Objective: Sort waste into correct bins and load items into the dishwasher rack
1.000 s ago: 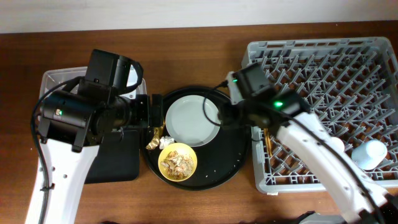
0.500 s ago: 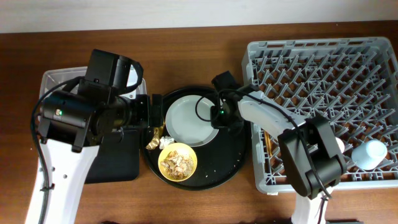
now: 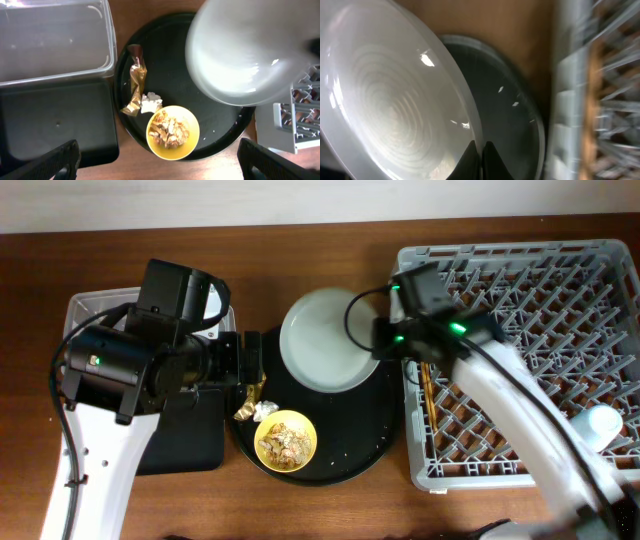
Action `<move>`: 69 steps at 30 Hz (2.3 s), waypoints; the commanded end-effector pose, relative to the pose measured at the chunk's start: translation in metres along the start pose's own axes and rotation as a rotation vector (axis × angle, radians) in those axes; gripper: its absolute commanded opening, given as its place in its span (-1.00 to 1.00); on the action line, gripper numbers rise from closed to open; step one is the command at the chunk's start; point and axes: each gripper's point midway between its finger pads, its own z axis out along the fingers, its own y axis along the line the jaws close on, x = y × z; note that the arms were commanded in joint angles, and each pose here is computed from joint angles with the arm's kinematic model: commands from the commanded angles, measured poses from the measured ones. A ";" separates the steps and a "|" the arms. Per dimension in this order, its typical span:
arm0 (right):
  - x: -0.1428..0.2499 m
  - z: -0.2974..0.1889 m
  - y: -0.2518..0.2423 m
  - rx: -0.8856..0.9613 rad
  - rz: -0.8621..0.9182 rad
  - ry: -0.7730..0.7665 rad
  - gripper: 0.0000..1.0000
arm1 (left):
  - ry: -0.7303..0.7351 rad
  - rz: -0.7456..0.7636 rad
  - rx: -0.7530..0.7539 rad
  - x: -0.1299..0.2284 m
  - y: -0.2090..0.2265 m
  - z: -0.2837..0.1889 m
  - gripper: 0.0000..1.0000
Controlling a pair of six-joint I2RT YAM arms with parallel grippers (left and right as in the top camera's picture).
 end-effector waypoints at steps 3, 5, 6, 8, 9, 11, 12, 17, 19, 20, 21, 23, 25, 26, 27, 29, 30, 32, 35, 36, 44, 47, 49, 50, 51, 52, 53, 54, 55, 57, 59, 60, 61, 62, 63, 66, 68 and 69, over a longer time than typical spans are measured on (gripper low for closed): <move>-0.039 -0.132 -0.112 0.459 0.137 -0.384 -0.92 | -0.026 -0.008 -0.003 -0.002 0.001 -0.007 1.00; -0.037 -0.167 -0.170 0.674 0.206 -0.430 -0.92 | -0.027 -0.008 -0.003 -0.002 0.001 -0.007 0.99; -0.035 -0.175 -0.193 0.739 0.207 -0.406 -0.92 | -0.026 -0.008 -0.003 -0.002 0.001 -0.007 0.99; -0.030 -0.173 -0.234 0.836 0.213 -0.326 -0.92 | -0.027 -0.008 -0.003 -0.002 0.001 -0.007 0.99; -0.028 -0.169 -0.249 0.866 0.200 -0.283 -0.92 | -0.026 -0.007 -0.003 -0.002 0.001 -0.007 0.99; -0.027 -0.154 -0.280 0.911 0.249 -0.229 -0.92 | -0.027 -0.008 -0.003 -0.002 0.001 -0.007 0.99; -0.027 -0.148 -0.289 0.921 0.260 -0.215 -0.92 | -0.026 -0.008 -0.003 -0.002 0.001 -0.007 0.99; -0.039 -0.130 -0.301 1.003 0.156 -0.161 -0.92 | -0.026 -0.008 -0.003 -0.002 0.001 -0.007 0.99; -0.040 -0.122 -0.300 1.030 0.135 -0.143 -0.91 | -0.027 -0.007 -0.003 -0.002 0.001 -0.007 0.99; -0.041 -0.115 -0.297 1.022 0.118 -0.129 -0.92 | -0.027 -0.008 -0.003 -0.002 0.001 -0.007 1.00; -0.041 -0.111 -0.298 1.061 0.103 -0.111 -0.92 | -0.027 -0.008 -0.003 -0.002 0.001 -0.007 0.99; -0.041 -0.107 -0.303 1.135 0.085 -0.087 -0.91 | -0.027 -0.008 -0.003 -0.002 0.001 -0.007 0.99; -0.042 -0.098 -0.304 1.132 0.063 -0.064 -0.92 | -0.026 -0.008 -0.003 -0.002 0.001 -0.007 0.99; -0.042 -0.097 -0.304 1.133 0.061 -0.061 -0.91 | -0.026 -0.007 -0.003 -0.002 0.001 -0.007 0.99; -0.042 -0.098 -0.304 1.136 0.062 -0.065 -0.92 | -0.026 -0.008 -0.003 -0.002 0.001 -0.007 1.00; -0.044 -0.101 -0.305 1.151 0.065 -0.076 -0.92 | -0.027 -0.007 -0.003 -0.002 0.001 -0.007 0.99; -0.045 -0.105 -0.304 1.149 0.072 -0.091 -0.92 | -0.027 -0.008 -0.003 -0.002 0.001 -0.007 0.99; -0.054 -0.113 -0.296 1.122 0.080 -0.150 -0.92 | -0.027 -0.008 -0.003 -0.002 0.001 -0.007 0.99; -0.070 -0.126 -0.293 1.133 0.041 -0.213 -0.92 | -0.026 -0.007 -0.003 -0.002 0.001 -0.007 0.99; -0.075 -0.127 -0.293 1.137 0.007 -0.214 -0.92 | -0.026 -0.008 -0.003 -0.002 0.001 -0.007 0.99; -0.074 -0.113 -0.290 1.080 -0.008 -0.194 -0.92 | -0.026 -0.007 -0.003 -0.002 0.001 -0.007 0.99; -0.077 -0.104 -0.290 1.066 -0.040 -0.178 -0.92 | -0.026 -0.008 -0.003 -0.002 0.001 -0.007 0.99; -0.082 -0.096 -0.287 1.061 -0.095 -0.163 -0.92 | -0.027 -0.008 -0.003 -0.002 0.001 -0.007 0.99; -0.086 -0.094 -0.285 1.061 -0.121 -0.167 -0.92 | -0.026 -0.008 -0.003 -0.002 0.001 -0.007 0.99; -0.091 -0.093 -0.282 1.061 -0.146 -0.176 -0.92 | -0.026 -0.007 -0.003 -0.002 0.001 -0.007 0.99; -0.096 -0.092 -0.279 1.061 -0.175 -0.184 -0.92 | -0.026 -0.008 -0.003 -0.002 0.001 -0.007 0.99; -0.100 -0.091 -0.275 1.057 -0.210 -0.182 -0.92 | -0.027 -0.008 -0.003 -0.002 0.001 -0.007 0.99; -0.103 -0.086 -0.269 1.054 -0.265 -0.166 -0.91 | -0.026 -0.008 -0.003 -0.002 0.001 -0.007 0.99; -0.103 -0.083 -0.267 1.053 -0.289 -0.155 -0.92 | -0.026 -0.008 -0.003 -0.002 0.001 -0.007 0.99; -0.102 -0.077 -0.267 1.057 -0.295 -0.139 -0.91 | -0.027 -0.007 -0.003 -0.002 0.001 -0.007 0.99; -0.099 -0.073 -0.270 1.062 -0.297 -0.120 -0.91 | -0.027 -0.008 -0.003 -0.002 0.001 -0.007 0.99; -0.099 -0.074 -0.271 1.075 -0.295 -0.115 -0.91 | -0.026 -0.007 -0.003 -0.002 0.001 -0.007 0.99; -0.099 -0.073 -0.270 1.072 -0.294 -0.118 -0.91 | -0.026 -0.007 -0.003 -0.002 0.001 -0.007 0.99; -0.100 -0.070 -0.263 1.062 -0.310 -0.119 -0.91 | -0.027 -0.008 -0.003 -0.002 0.001 -0.007 0.99; -0.101 -0.066 -0.253 1.049 -0.330 -0.124 -0.92 | -0.027 -0.008 -0.003 -0.002 0.001 -0.007 0.99; -0.104 -0.057 -0.224 1.036 -0.391 -0.135 -0.91 | -0.026 -0.007 -0.003 -0.002 0.001 -0.007 0.99; -0.103 -0.055 -0.211 1.044 -0.421 -0.131 -0.74 | -0.026 -0.008 -0.003 -0.002 0.001 -0.007 0.99; -0.102 -0.056 -0.207 1.061 -0.427 -0.127 -0.04 | -0.027 -0.008 -0.003 -0.002 0.001 -0.007 0.99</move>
